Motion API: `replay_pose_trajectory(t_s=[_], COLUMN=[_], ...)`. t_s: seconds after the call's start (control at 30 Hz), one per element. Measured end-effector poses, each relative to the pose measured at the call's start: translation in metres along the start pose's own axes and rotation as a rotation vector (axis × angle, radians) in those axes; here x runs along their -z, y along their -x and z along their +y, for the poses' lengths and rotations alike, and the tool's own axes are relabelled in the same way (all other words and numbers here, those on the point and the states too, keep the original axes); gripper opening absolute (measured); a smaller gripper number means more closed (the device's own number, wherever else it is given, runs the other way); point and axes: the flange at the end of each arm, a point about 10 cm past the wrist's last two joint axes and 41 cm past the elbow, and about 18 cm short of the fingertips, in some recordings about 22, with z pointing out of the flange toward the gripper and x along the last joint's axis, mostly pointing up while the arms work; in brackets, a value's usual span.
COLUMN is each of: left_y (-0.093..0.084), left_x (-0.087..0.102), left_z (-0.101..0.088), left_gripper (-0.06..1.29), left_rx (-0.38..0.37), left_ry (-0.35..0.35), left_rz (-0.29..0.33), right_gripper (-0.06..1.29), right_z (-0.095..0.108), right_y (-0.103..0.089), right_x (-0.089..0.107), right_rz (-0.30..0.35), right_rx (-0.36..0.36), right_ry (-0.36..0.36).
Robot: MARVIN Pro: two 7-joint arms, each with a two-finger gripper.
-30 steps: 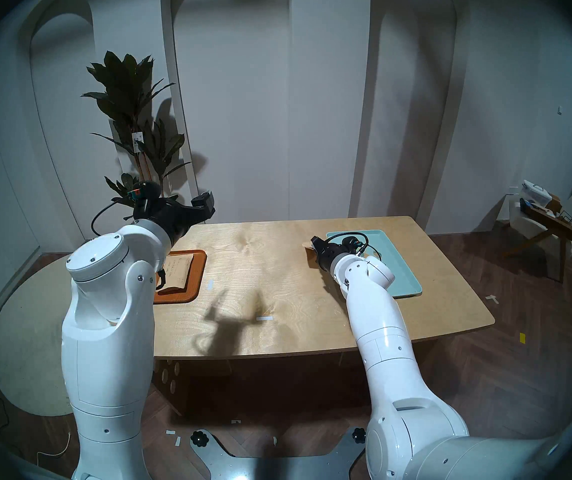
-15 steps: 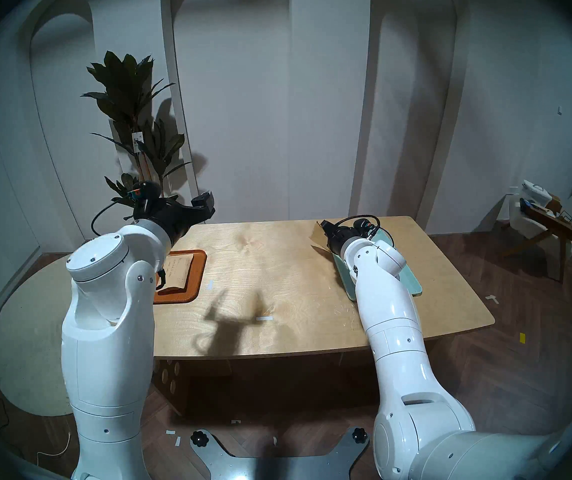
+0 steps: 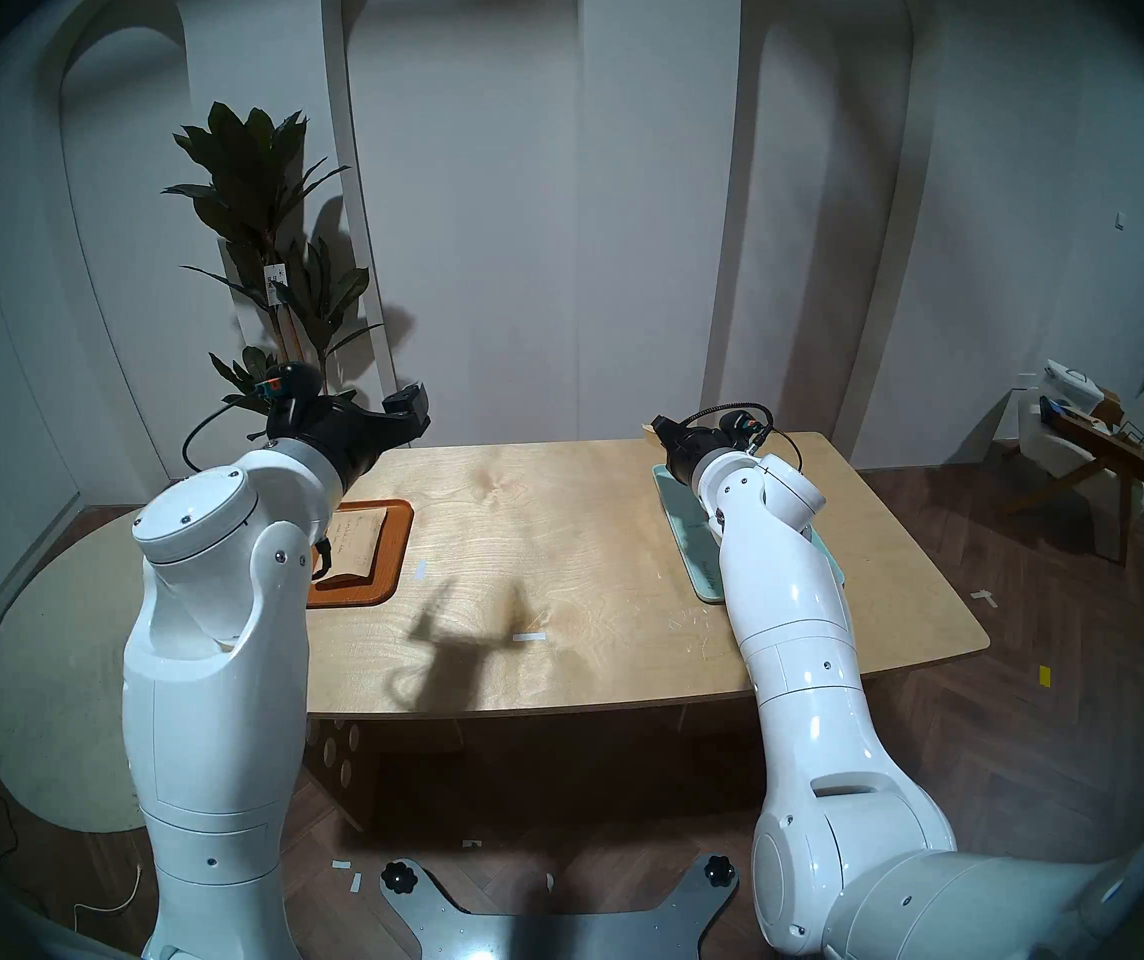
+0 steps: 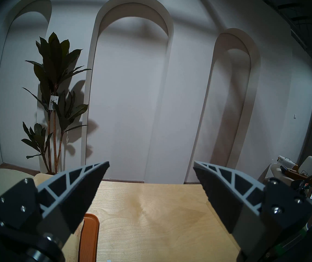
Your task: Sort the mail into the trays, one tray per recipient
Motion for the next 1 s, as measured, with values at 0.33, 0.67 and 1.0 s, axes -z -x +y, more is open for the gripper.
replay_pose_trajectory(t_s=[0.33, 0.67, 1.0], left_y=[0.000, 0.000, 0.000], left_x=[0.000, 0.000, 0.000], left_z=[0.000, 0.000, 0.000], left_gripper=[1.20, 1.20, 1.20], left_rx=[0.000, 0.000, 0.000], left_ry=[0.000, 0.000, -0.001], left_rz=[0.000, 0.000, 0.000], right_gripper=[-0.03, -0.03, -0.03], right_z=[0.004, 0.035, 0.071], right_y=[-0.029, -0.055, -0.067], right_x=[0.011, 0.025, 0.033], right_rz=[0.035, 0.049, 0.042], right_rx=[0.018, 0.045, 0.065], right_ry=[0.000, 0.040, 0.079])
